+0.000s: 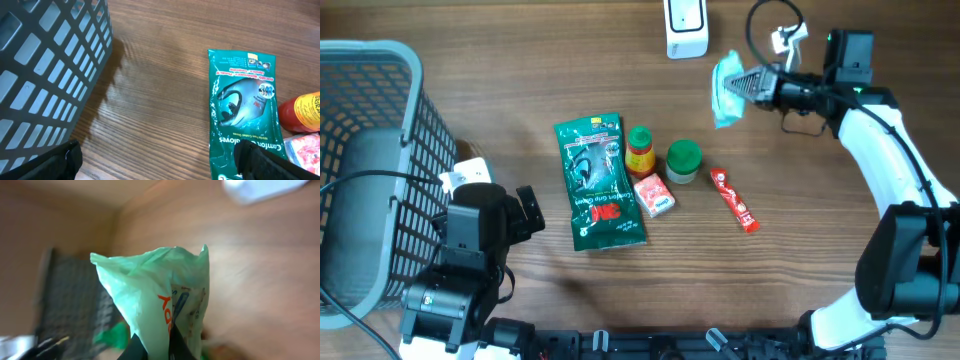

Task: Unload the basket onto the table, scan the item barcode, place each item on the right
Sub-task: 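Lift the wipes pack with the right gripper up to the white scanner, then swing the right gripper with the pack away to the right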

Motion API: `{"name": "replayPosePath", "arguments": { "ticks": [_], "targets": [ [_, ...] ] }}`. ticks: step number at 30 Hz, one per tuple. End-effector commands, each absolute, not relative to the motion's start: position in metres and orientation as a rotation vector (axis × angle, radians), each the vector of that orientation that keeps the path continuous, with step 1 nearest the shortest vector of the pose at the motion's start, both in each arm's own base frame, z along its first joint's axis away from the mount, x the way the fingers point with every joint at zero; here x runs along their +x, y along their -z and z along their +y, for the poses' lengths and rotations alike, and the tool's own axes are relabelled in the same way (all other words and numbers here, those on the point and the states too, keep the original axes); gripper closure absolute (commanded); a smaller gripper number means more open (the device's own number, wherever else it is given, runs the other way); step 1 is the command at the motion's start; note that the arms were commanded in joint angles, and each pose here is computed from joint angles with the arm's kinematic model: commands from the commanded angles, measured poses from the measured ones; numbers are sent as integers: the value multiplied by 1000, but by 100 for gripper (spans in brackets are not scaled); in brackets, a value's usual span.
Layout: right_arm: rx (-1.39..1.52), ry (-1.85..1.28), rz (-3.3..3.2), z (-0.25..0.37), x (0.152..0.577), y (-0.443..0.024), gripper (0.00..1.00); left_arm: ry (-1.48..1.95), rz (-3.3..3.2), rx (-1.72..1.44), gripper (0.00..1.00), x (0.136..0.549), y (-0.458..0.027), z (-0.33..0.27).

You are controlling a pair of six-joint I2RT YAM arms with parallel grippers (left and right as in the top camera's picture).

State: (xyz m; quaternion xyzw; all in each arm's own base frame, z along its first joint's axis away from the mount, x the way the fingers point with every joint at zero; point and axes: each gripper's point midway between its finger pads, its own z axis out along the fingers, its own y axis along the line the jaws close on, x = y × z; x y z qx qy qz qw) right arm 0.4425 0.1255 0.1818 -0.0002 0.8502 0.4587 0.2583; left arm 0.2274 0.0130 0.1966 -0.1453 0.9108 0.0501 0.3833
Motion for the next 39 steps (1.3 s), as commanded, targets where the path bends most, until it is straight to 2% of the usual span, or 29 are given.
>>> {"name": "replayPosePath", "arguments": {
  "ticks": [1, 8, 13, 23, 27, 30, 32, 34, 39],
  "targets": [
    [144, -760, 2271, 87, 487, -177, 95, -112, 2315, -388, 0, 227, -198, 13],
    [45, -505, 2085, 118, 519, -205, 95, -112, 2315, -388, 0, 227, -198, 13],
    [-1, -419, 1997, 145, 547, -205, 95, -112, 2315, -388, 0, 227, -198, 13],
    [-36, -347, 1922, 178, 655, -184, 95, -112, 2315, -388, 0, 227, -198, 13],
    [-33, -332, 1932, 180, 667, -169, 95, -112, 2315, -388, 0, 227, -198, 13],
    [-23, -332, 1945, 180, 662, -179, 95, -112, 2315, -388, 0, 227, -198, 13],
    [10, -300, 1967, 167, 656, -190, 95, -112, 2315, -388, 0, 227, -198, 13],
    [94, -185, 2021, 127, 643, -210, 96, -112, 2315, -388, 0, 227, -198, 13],
    [418, 271, 2149, -34, 587, -230, 96, -112, 2315, -388, 0, 227, -198, 13]
  ]
}}
